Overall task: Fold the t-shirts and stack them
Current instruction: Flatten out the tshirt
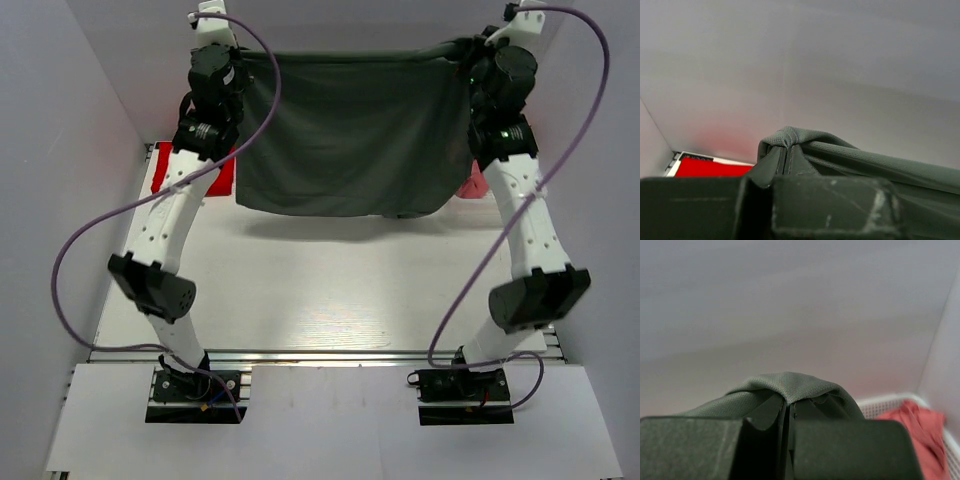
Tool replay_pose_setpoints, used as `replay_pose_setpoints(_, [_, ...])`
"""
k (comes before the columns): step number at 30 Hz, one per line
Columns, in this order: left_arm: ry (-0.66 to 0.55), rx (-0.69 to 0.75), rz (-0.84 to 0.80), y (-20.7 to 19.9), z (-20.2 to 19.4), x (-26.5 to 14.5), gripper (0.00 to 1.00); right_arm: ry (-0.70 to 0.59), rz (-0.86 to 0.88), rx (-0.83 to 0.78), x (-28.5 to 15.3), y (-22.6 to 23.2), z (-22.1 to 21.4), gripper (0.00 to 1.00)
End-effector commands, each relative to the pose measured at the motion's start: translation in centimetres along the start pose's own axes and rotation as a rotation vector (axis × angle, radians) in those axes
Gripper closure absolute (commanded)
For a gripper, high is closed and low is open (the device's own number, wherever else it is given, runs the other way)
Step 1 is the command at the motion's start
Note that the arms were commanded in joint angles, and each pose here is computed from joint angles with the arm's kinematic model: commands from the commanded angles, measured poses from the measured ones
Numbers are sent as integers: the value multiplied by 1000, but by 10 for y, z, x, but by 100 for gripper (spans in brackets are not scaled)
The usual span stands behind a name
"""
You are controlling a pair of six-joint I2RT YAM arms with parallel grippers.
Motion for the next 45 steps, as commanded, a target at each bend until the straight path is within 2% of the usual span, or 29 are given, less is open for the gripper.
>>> replay_pose_setpoints(1, [-79, 12, 59, 11, 13, 32, 100, -216, -41, -10, 31, -3, 55, 100])
replay_pose_setpoints(2, [-133, -17, 44, 6, 35, 34, 100, -237, -43, -8, 44, -2, 58, 100])
replay_pose_setpoints(4, [-158, -20, 34, 10, 42, 48, 100, -265, -16, -24, 64, 3, 57, 100])
replay_pose_setpoints(5, [-190, -35, 18, 7, 54, 48, 100, -341, 8, -14, 62, 8, 80, 100])
replay_pose_setpoints(8, [-215, -48, 3, 12, 57, 53, 100, -425, 48, -19, 59, 14, 99, 100])
replay_pose_setpoints(9, [-227, -59, 11, 19, 67, 46, 100, -424, 50, -19, 59, 13, 98, 100])
replay_pose_setpoints(11, [-194, -38, -22, 20, 53, 46, 100, -432, 94, -20, 48, 16, 106, 100])
replay_pose_setpoints(12, [-181, -42, -22, 21, 49, 44, 100, -377, 107, -38, 50, 17, 84, 100])
replay_pose_setpoints(14, [-117, -12, -48, 24, 28, 41, 100, -324, 119, -50, 42, 16, 70, 100])
replay_pose_setpoints(15, [-93, -12, -46, 26, 19, 39, 100, -243, 109, -60, 45, 11, 38, 100])
replay_pose_setpoints(16, [-1, 11, -56, 27, -22, 40, 100, -152, 99, -59, 46, 7, 0, 100])
replay_pose_setpoints(17, [1, 11, -56, 32, -21, 28, 100, -164, 110, -44, 27, 7, 12, 100])
replay_pose_setpoints(18, [24, 5, -63, 34, -34, 22, 100, -147, 129, -45, 22, 7, 0, 100])
replay_pose_setpoints(19, [129, 22, -64, 41, -89, 14, 100, 22, 129, -67, 16, 0, -84, 100])
replay_pose_setpoints(21, [112, -14, -98, 46, -95, -9, 100, 30, 177, -33, -10, 3, -89, 100])
replay_pose_setpoints(22, [200, -17, -98, 53, -138, -22, 100, 148, 182, -30, -29, -2, -141, 100])
replay_pose_setpoints(23, [231, -7, -92, 58, -151, -31, 100, 180, 207, -22, -38, -1, -154, 100])
replay_pose_setpoints(24, [297, 2, -76, 65, -183, -45, 100, 230, 197, 12, -55, -6, -174, 100])
replay_pose_setpoints(25, [339, -22, -71, 65, -198, -56, 100, 235, 200, 25, -66, -5, -175, 100])
replay_pose_setpoints(26, [343, -32, -69, 70, -201, -66, 100, 292, 188, 28, -79, -11, -200, 100])
replay_pose_setpoints(27, [408, -33, -93, 73, -229, -81, 100, 310, 173, 61, -95, -15, -205, 100])
replay_pose_setpoints(29, [462, -65, -85, 77, -247, -96, 100, 415, 178, 57, -118, -19, -236, 100])
replay_pose_setpoints(30, [480, -79, -76, 81, -251, -105, 100, 429, 169, 51, -125, -21, -238, 100])
replay_pose_setpoints(31, [534, -74, -68, 88, -273, -120, 100, 438, 143, 50, -130, -25, -239, 100])
replay_pose_setpoints(32, [555, -101, -65, 89, -280, -127, 100, 547, 107, 43, -148, -34, -265, 100])
replay_pose_setpoints(36, [680, -148, -89, 95, -327, -166, 100, 701, 74, 73, -186, -43, -301, 100])
replay_pose_setpoints(42, [843, -170, -56, 109, -366, -209, 100, 957, -33, 96, -248, -60, -347, 100])
replay_pose_setpoints(45, [896, -171, -15, 120, -374, -229, 100, 1021, -53, 120, -272, -63, -350, 100])
Point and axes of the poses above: each gripper's point midway between its finger pads, its own x axis out along the fingers, its own y axis along the line the jaws close on, z = x × y, the point moved 3 cm from there along -x, back along the fingers, and after that the axes turned 3 degrees about -x, right-handed, at the moved point
